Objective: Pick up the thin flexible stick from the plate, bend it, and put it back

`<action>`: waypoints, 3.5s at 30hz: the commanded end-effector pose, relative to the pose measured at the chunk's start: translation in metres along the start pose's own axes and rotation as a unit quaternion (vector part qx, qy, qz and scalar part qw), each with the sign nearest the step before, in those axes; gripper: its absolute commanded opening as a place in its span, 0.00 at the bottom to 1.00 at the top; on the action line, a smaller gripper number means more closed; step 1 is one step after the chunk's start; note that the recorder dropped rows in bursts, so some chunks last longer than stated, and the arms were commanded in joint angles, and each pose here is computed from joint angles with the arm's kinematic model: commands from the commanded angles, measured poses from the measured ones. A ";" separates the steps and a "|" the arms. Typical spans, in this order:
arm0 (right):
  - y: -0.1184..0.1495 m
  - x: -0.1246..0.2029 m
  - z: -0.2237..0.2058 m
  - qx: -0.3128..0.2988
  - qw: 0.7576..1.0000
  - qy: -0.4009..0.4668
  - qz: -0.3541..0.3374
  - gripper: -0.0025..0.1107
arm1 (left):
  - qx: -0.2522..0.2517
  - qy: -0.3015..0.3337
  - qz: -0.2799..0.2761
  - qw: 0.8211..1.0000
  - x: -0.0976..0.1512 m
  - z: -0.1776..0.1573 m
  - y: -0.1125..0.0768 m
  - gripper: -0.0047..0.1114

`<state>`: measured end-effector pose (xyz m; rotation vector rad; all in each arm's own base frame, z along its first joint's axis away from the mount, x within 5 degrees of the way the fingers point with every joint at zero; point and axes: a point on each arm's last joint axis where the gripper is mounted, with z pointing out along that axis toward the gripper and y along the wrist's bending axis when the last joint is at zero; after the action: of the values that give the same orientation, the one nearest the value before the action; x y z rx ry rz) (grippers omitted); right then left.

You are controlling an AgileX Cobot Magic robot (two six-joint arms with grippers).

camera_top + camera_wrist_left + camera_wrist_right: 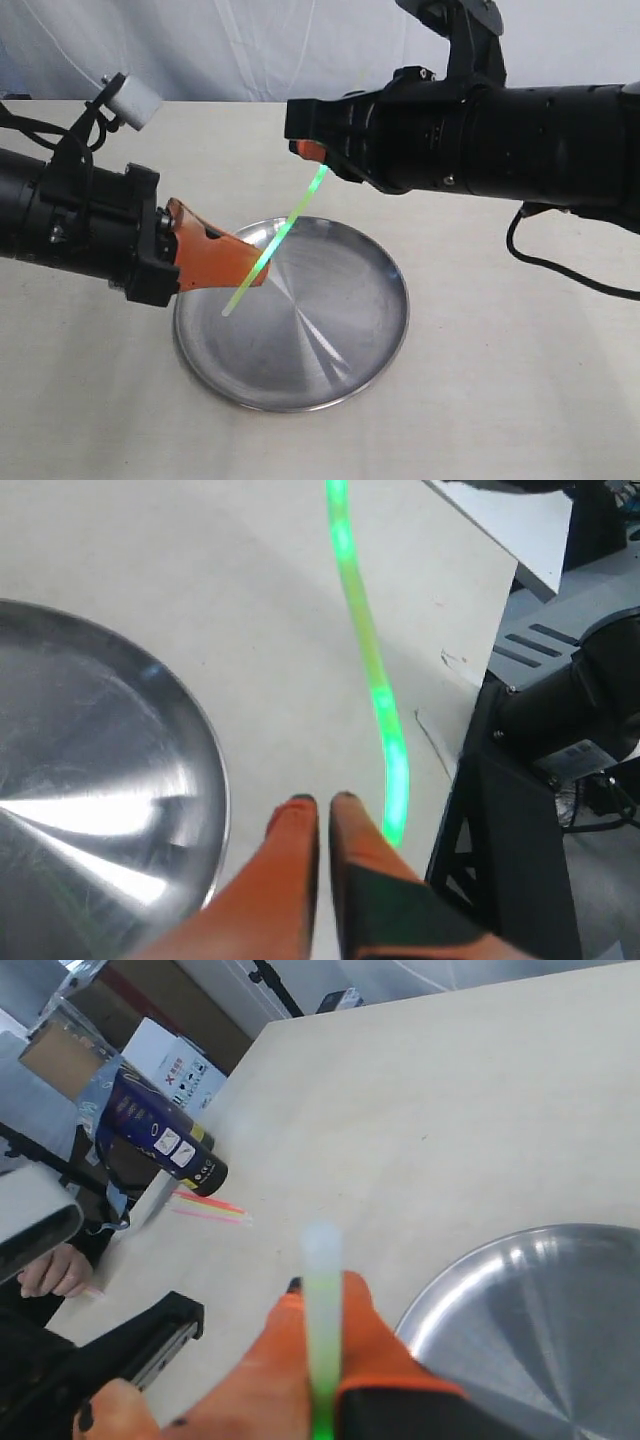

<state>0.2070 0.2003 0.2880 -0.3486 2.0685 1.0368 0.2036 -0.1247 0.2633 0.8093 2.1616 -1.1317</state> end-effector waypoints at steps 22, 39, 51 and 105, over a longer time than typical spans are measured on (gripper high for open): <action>0.016 0.002 -0.003 -0.075 0.996 0.018 -0.039 0.02 | 0.023 0.016 -0.043 0.999 -0.006 -0.003 -0.007 0.54; 0.020 -0.001 -0.004 -0.090 0.995 0.016 -0.050 0.02 | 0.007 -0.032 -0.014 0.999 -0.014 -0.004 -0.005 0.04; 0.009 -0.001 -0.002 -0.033 0.996 0.015 -0.083 0.02 | 0.000 -0.108 0.033 0.994 -0.028 -0.012 -0.012 0.04; 0.015 0.005 -0.003 -0.066 0.991 0.040 -0.113 0.02 | -0.092 -0.225 -0.026 0.970 -0.047 -0.020 0.005 0.04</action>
<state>0.2055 0.2011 0.2957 -0.5451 1.9947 0.9573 0.2300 -0.1201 0.2967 0.4794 1.8999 -1.0276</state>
